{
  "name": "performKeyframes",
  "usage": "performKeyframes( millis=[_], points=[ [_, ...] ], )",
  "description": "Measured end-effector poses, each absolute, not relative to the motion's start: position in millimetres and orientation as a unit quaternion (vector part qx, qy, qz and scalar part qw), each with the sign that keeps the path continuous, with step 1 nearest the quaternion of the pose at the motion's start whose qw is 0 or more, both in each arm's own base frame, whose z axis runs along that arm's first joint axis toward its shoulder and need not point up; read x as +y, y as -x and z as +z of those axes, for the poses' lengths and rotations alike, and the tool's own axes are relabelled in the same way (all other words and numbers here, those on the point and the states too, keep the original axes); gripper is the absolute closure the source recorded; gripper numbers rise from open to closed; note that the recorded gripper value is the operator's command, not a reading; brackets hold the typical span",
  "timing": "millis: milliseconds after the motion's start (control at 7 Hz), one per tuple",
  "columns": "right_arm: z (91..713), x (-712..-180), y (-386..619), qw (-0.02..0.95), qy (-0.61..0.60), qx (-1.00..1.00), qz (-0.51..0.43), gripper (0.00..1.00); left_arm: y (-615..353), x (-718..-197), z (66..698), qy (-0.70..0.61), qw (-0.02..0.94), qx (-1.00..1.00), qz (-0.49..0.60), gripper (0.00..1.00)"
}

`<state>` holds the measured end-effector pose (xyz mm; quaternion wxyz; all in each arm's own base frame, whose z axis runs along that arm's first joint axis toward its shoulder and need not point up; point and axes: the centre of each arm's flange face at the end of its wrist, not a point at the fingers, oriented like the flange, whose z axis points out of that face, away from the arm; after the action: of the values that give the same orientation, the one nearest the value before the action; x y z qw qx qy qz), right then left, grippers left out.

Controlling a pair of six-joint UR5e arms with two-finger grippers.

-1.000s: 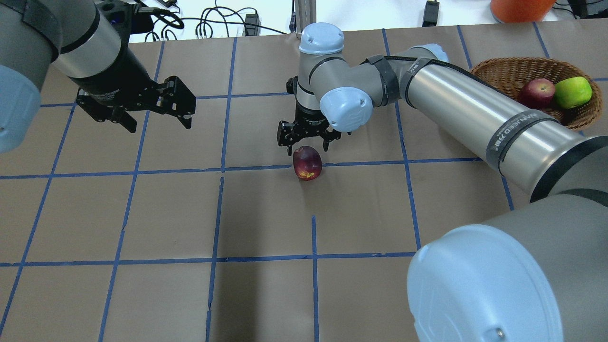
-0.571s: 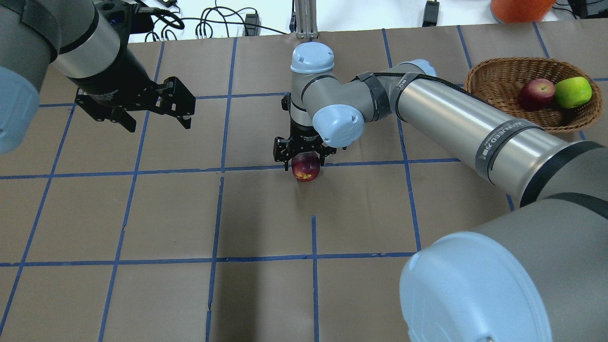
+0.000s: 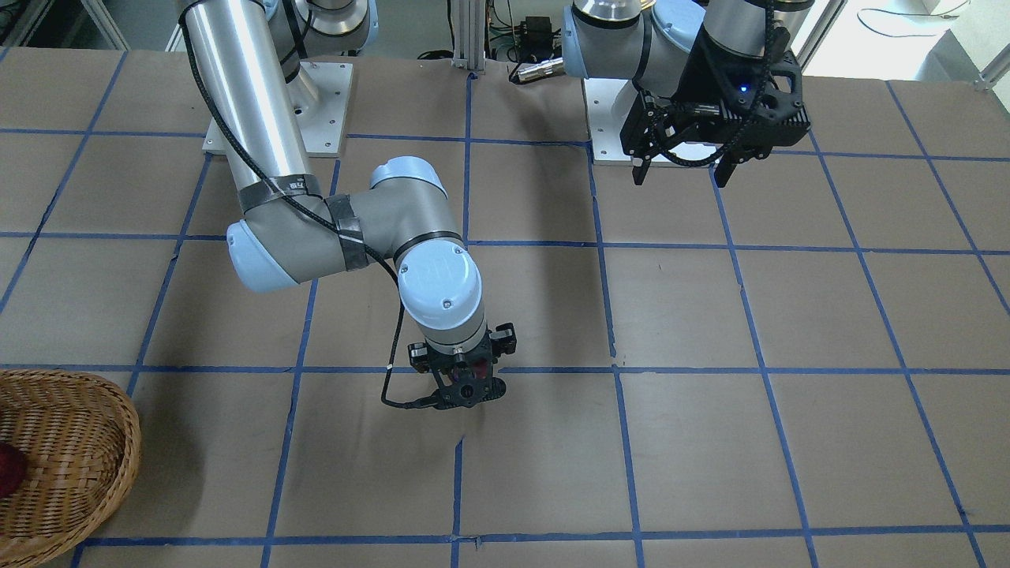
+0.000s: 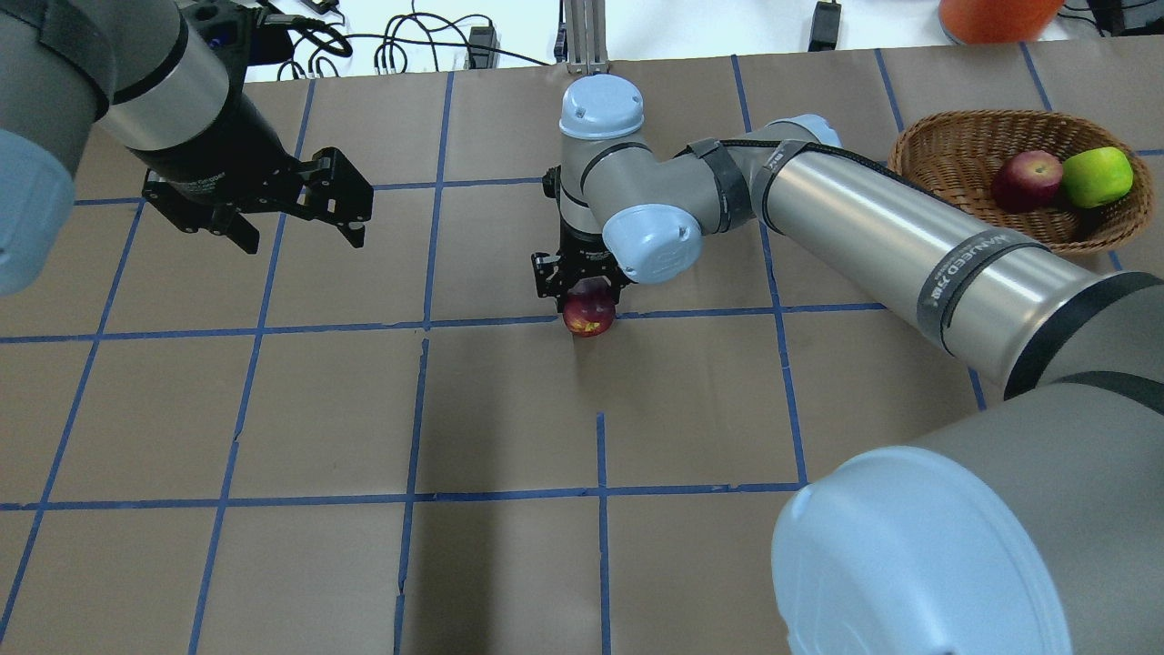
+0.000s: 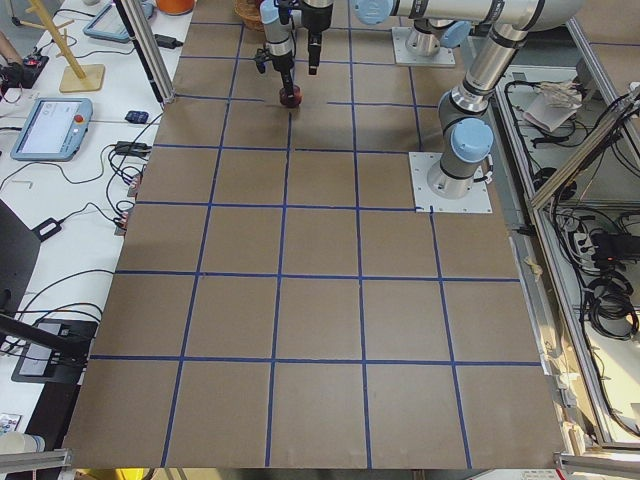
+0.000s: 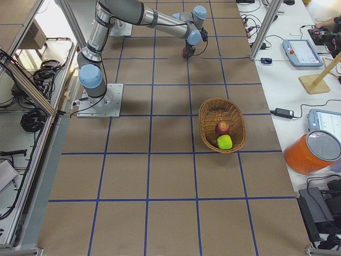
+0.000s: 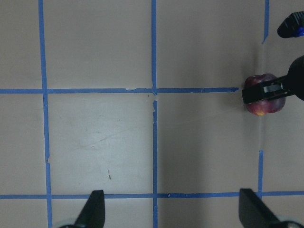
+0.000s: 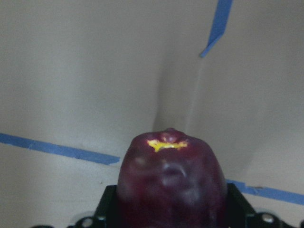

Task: Put all apples into basket
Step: 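Carry the red apple with the right gripper into the basket and open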

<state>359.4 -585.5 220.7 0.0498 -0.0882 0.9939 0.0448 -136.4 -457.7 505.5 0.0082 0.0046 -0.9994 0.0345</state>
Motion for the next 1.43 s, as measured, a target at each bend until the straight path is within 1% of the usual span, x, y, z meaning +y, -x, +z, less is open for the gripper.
performKeyframes(
  millis=[143,286,571,857,1143,1286,1429],
  points=[
    [248.8,-602.2,-332.7,0.050,0.064,0.996,0.022,1.00,135.9,-457.8,505.7,-0.005,0.008,-0.999,0.035,0.00],
    [278.7,-626.4,-279.8,0.048,0.021,0.999,-0.001,1.00,135.3,-457.7,507.2,-0.007,0.008,-0.999,0.034,0.00],
    [326.4,-659.2,-148.0,0.025,-0.068,0.997,-0.033,1.00,133.8,-455.2,510.1,-0.012,0.007,-1.000,0.022,0.00],
    [339.6,-669.2,-38.5,-0.041,-0.072,0.996,-0.043,1.00,133.2,-454.3,510.5,-0.013,0.007,-1.000,0.018,0.00],
    [321.5,-676.5,55.8,-0.071,-0.047,0.996,-0.039,1.00,133.1,-454.1,510.8,-0.013,0.007,-1.000,0.018,0.00],
    [300.9,-682.2,85.2,-0.077,-0.045,0.995,-0.039,0.97,133.1,-454.3,510.7,-0.013,0.007,-1.000,0.019,0.00],
    [281.7,-685.6,98.5,-0.077,-0.046,0.995,-0.037,0.74,133.1,-454.5,510.4,-0.013,0.007,-1.000,0.019,0.00]
  ],
)
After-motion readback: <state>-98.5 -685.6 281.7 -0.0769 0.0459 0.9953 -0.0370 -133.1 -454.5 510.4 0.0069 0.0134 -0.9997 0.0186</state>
